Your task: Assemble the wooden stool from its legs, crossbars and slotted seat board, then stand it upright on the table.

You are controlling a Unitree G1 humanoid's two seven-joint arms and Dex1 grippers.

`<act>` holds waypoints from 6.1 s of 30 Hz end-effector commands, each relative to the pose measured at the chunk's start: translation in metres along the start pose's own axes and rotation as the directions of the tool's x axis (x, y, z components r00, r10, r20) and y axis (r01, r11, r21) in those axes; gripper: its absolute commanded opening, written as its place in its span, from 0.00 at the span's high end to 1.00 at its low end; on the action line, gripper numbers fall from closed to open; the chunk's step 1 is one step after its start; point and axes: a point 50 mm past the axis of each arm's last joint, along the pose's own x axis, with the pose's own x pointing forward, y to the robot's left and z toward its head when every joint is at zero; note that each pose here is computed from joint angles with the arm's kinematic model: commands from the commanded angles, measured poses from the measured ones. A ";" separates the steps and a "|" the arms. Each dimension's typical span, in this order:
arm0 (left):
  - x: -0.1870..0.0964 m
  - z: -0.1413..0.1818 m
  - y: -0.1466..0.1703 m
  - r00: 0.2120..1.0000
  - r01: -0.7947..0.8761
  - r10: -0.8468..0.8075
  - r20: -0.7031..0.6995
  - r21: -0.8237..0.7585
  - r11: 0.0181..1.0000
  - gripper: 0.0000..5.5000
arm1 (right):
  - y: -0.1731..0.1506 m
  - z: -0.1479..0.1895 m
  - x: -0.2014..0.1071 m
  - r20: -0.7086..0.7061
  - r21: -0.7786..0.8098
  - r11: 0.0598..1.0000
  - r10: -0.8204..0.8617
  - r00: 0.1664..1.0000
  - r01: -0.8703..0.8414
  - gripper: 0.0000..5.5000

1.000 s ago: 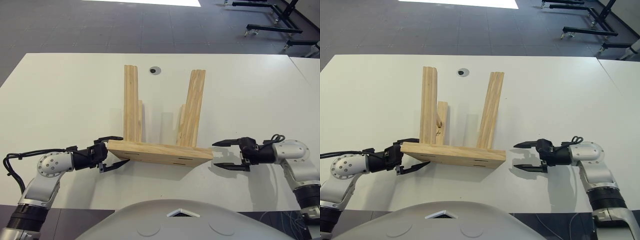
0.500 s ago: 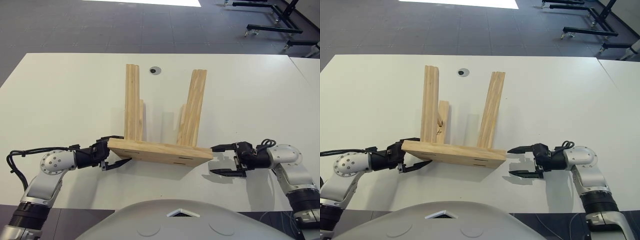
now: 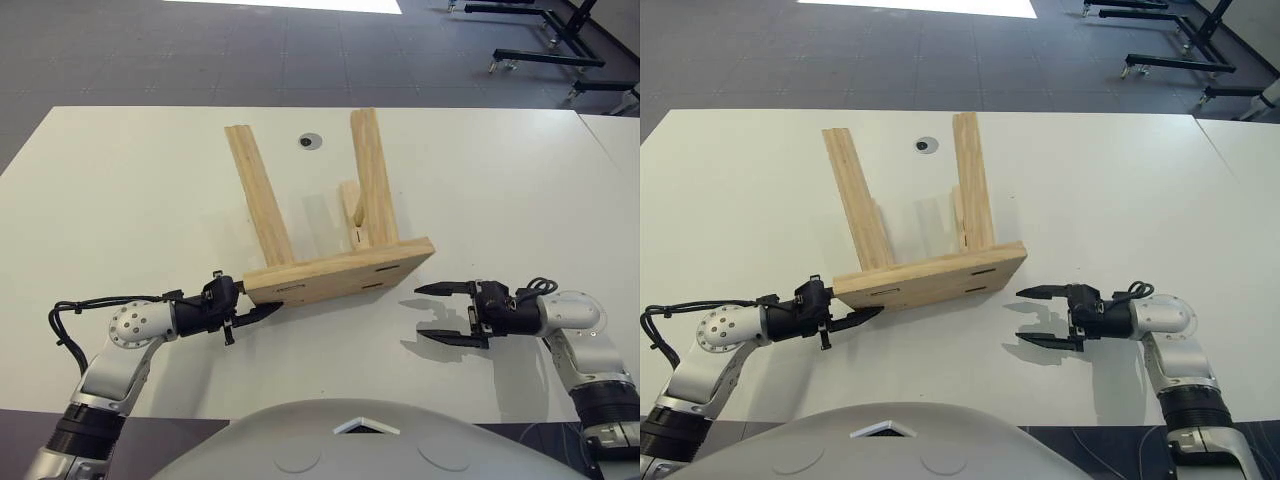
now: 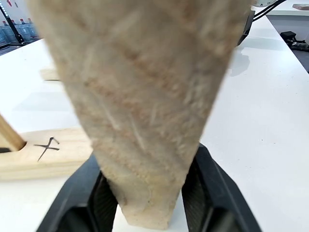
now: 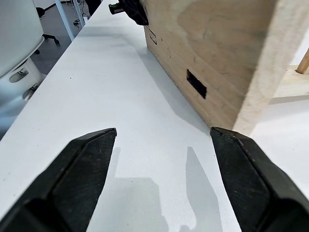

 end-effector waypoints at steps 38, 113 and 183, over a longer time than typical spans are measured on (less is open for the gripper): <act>-0.033 0.005 0.035 0.994 0.075 -0.073 -0.087 0.015 0.997 0.76 | -0.096 0.057 0.066 0.063 0.002 0.995 -0.095 0.993 0.095 0.35; -0.063 0.068 0.038 0.870 0.173 0.289 0.399 -0.796 0.580 0.15 | -0.092 0.180 -0.018 0.389 0.835 0.444 -0.055 0.920 -0.326 0.12; 0.007 0.090 0.116 0.391 -0.765 0.752 0.531 -0.266 0.586 0.15 | -0.125 0.125 0.048 0.565 0.415 0.296 -0.825 0.011 0.861 0.12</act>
